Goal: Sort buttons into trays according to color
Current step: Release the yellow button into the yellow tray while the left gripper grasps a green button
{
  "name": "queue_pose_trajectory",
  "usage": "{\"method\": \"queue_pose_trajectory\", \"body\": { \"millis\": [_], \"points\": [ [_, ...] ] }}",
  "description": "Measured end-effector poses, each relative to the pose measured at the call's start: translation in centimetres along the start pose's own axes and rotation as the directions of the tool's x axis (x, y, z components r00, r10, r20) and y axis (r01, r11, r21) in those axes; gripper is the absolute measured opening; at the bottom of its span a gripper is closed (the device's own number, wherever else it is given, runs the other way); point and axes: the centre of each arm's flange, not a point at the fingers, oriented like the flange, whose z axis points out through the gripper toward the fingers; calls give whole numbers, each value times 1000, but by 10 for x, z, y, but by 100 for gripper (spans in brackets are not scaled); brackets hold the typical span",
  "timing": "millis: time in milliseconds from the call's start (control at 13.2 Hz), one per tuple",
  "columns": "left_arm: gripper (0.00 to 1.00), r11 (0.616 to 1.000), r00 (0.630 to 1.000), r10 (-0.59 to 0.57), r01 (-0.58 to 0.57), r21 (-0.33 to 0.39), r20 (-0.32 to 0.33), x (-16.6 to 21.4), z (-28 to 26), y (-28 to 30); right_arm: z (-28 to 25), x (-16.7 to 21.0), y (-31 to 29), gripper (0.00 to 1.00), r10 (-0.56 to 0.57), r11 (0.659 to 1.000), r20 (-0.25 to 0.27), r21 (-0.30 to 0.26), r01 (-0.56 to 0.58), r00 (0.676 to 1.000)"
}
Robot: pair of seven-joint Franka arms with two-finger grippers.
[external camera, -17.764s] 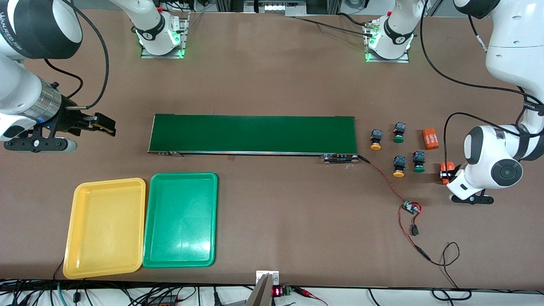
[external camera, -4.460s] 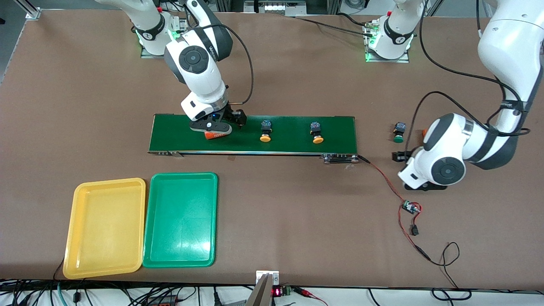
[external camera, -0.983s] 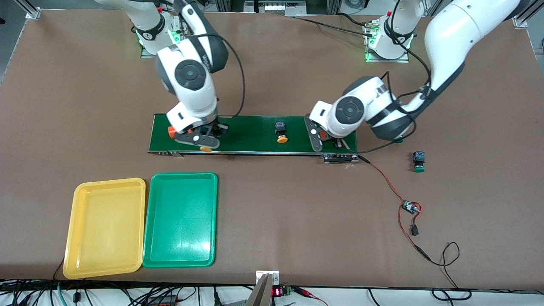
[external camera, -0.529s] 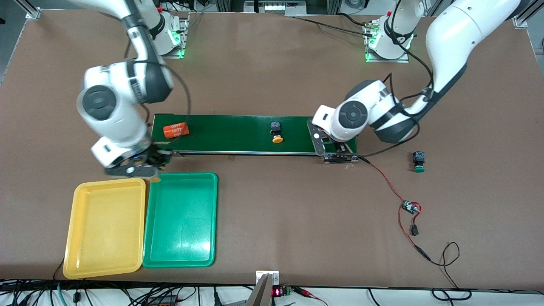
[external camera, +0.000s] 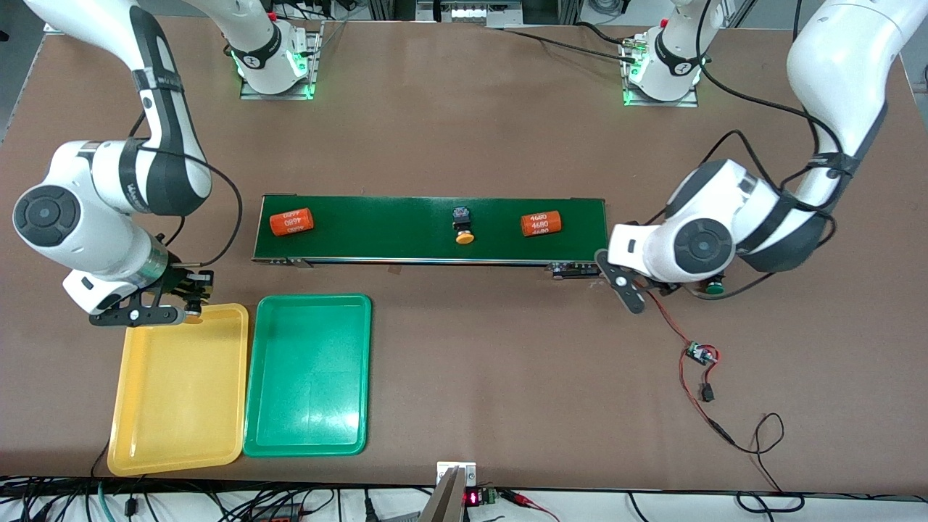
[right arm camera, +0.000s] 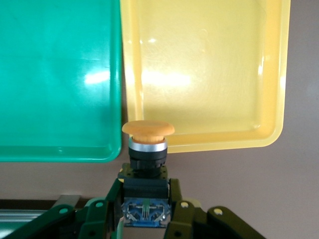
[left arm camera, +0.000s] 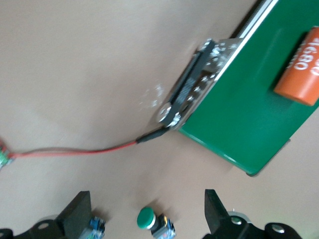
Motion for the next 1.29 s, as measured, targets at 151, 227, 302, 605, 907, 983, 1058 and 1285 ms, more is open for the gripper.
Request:
{"method": "queue_pose_trajectory", "body": {
  "millis": [151, 227, 302, 605, 907, 983, 1058, 1285],
  "points": [
    [100, 996, 996, -92, 92, -2, 18, -8, -13, -9, 23, 2, 2, 40, -1, 1000, 32, -9, 1, 999],
    [100, 989, 989, -145, 145, -3, 36, -11, -18, -11, 37, 2, 5, 40, -3, 1000, 49, -14, 3, 999],
    [100, 976, 975, -217, 217, 0, 54, -13, -21, -12, 51, 4, 13, 40, -5, 1000, 55, -19, 6, 998],
    [100, 892, 889, -452, 451, 27, 77, -25, -23, -30, 95, 18, 54, 40, -54, 998, 9, -42, 55, 998],
    [100, 729, 734, -678, 677, -104, 25, -71, -15, -97, 116, 29, 73, 40, -65, 995, -11, -77, 64, 998],
    [100, 685, 688, -725, 720, -111, -12, -86, -10, -118, 122, 30, 75, 40, -66, 994, -17, -82, 65, 998],
    [100, 652, 651, -757, 751, -104, -43, -99, -1, -134, 129, 31, 77, 40, -69, 994, -25, -87, 67, 997],
    [100, 608, 600, -792, 791, -65, -111, -126, 39, -142, 147, 33, 85, 40, -78, 992, -44, -103, 73, 996]
  ]
}}
